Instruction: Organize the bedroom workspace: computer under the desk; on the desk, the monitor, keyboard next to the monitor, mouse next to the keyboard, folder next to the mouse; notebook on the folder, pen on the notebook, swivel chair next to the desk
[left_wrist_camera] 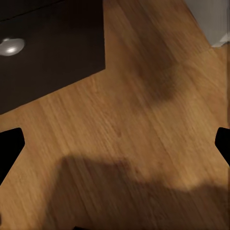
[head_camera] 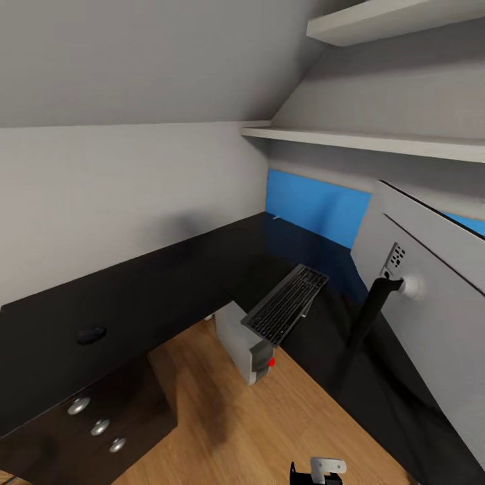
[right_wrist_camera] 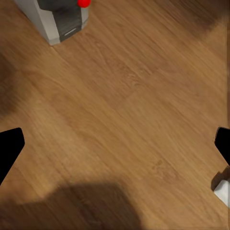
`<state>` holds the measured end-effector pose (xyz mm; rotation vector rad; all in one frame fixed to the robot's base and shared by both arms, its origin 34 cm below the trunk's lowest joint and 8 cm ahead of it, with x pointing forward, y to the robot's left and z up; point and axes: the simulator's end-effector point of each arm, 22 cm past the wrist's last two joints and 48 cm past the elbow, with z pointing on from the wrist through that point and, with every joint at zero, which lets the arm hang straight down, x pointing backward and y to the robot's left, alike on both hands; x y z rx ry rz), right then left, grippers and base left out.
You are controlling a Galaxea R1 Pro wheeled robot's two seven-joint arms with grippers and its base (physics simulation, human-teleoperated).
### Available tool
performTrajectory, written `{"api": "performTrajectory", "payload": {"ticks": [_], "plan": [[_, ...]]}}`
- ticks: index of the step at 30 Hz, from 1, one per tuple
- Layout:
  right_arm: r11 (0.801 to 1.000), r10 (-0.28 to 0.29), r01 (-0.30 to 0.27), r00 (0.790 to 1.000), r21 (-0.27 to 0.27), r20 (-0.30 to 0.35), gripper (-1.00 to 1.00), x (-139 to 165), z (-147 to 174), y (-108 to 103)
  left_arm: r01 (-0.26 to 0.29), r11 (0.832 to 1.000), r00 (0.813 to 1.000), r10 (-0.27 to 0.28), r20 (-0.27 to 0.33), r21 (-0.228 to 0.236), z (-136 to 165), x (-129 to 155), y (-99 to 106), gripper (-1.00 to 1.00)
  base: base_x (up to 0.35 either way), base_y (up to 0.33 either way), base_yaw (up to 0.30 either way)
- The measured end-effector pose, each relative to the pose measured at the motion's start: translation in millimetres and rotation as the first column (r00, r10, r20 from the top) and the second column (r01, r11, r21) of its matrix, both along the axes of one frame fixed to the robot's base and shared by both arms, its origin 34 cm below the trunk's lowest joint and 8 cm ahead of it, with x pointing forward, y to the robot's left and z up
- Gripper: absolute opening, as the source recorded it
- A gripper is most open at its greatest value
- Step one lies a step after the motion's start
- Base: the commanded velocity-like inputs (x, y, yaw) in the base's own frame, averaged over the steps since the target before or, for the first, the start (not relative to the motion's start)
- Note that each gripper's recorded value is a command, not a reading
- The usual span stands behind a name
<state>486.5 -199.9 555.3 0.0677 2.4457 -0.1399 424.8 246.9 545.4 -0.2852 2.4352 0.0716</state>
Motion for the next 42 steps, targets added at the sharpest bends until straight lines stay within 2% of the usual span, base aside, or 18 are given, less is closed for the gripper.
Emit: {"api": "performTrajectory", "payload": {"ticks": [14,17,20,26,30,39,42], "plan": [[1.000,-0.001,0.001,1.000,-0.006,0.003,1.00,1.0,-0.1,-4.9,-0.002,1.000,1.000,0.002,-0.004,0.000,-0.5,-0.4,-0.9,1.00,0.000,0.000,-0.024],[1.000,-0.001,0.001,1.000,-0.008,0.003,1.00,1.2,-0.1,-6.5,-0.002,1.000,1.000,0.003,0.011,-0.010,3.5,8.3,-8.2,1.00,0.000,0.000,-0.001],[1.000,0.000,0.000,1.000,-0.009,0.004,1.00,1.3,-0.2,-7.6,0.003,0.999,0.999,-0.001,0.041,-0.043,18.6,42.7,-24.3,1.00,0.000,0.000,0.000],[1.000,0.010,-0.010,1.000,-0.001,0.004,1.00,1.7,-0.8,-8.4,0.030,0.995,0.999,-0.033,-0.024,-0.098,40.5,84.8,-41.5,1.00,0.000,0.000,0.000],[1.000,0.024,-0.024,1.000,0.014,0.004,1.00,2.1,-1.3,-5.5,0.044,0.992,0.999,-0.047,-0.026,-0.121,65.4,112.9,-46.0,1.00,0.000,0.000,0.000],[0.999,0.028,-0.028,1.000,0.023,0.003,1.00,2.1,-1.7,-4.0,0.065,0.982,0.996,-0.074,-0.041,-0.180,100.0,148.3,-74.3,1.00,0.000,0.000,0.000],[0.999,0.027,-0.027,1.000,0.024,0.003,1.00,2.0,-1.7,-4.1,0.058,0.971,0.996,-0.072,-0.054,-0.231,110.1,164.9,-86.1,1.00,0.000,0.000,0.000]]}}
